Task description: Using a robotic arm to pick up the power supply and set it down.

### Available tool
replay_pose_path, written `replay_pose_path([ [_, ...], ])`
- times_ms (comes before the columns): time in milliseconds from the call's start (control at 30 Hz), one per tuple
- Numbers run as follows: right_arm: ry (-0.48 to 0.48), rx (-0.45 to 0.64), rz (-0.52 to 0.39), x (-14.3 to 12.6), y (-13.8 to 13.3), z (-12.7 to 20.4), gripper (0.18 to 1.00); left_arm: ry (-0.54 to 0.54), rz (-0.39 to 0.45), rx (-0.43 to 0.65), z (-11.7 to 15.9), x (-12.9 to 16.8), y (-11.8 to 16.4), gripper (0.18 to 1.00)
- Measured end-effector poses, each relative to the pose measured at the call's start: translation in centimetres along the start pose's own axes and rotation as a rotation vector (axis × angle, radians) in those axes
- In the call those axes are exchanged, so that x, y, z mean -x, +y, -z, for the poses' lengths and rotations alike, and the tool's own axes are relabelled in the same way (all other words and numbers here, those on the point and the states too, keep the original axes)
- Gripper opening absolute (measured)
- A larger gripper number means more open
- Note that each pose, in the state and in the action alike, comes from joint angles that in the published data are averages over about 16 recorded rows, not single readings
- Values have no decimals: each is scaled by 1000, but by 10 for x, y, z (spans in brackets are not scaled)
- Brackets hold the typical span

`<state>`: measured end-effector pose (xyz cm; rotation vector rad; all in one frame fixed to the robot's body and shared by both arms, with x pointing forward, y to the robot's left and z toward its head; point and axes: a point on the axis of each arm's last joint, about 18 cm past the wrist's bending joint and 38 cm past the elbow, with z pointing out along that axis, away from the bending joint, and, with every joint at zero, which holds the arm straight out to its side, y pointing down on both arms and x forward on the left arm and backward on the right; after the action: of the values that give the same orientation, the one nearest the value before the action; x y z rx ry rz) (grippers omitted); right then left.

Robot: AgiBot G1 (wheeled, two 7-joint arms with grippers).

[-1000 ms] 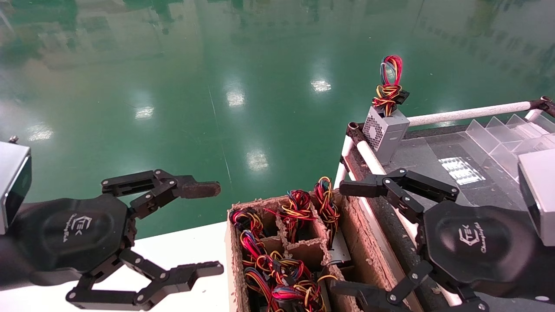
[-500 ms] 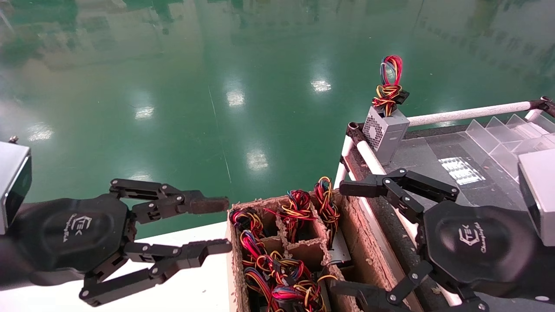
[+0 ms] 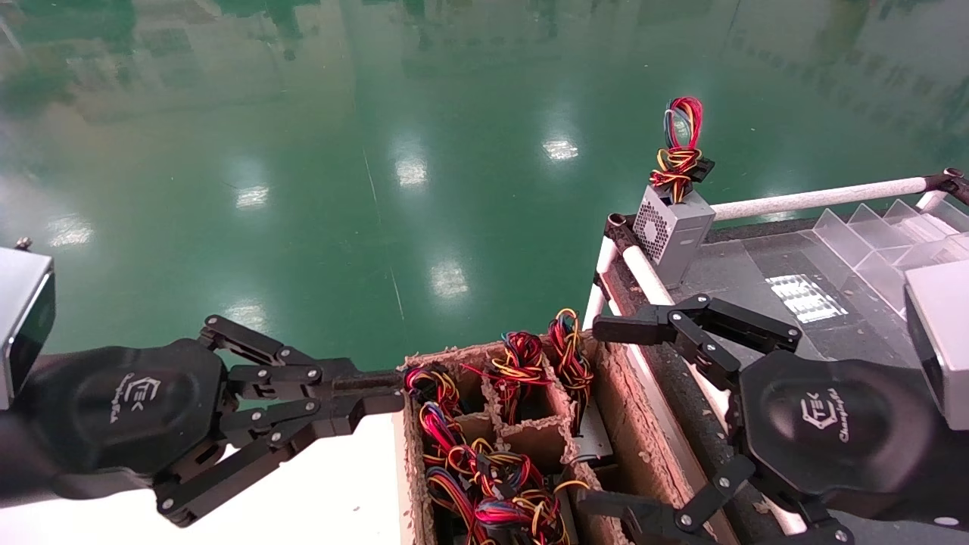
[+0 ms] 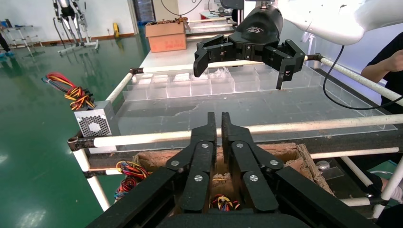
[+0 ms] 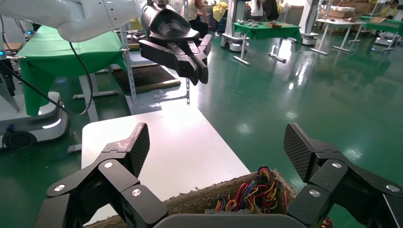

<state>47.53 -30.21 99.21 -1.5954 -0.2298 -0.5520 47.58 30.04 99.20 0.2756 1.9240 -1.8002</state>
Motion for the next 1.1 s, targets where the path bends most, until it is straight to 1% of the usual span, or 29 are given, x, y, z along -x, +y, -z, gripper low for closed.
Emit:
replay_pose_path([
  [233,0,0,0,0,0,0,1001,0,0,0,0,0,0,215],
  [500,0,0,0,0,0,0,1001,0,0,0,0,0,0,205],
  [700,3,0,-1,0,0,0,1001,0,0,0,0,0,0,238],
  [900,28,6,-11,-5,2,5,1001,0,0,0,0,0,0,303],
  [1100,82,34,-35,-17,11,15,1001,0,0,0,0,0,0,407],
])
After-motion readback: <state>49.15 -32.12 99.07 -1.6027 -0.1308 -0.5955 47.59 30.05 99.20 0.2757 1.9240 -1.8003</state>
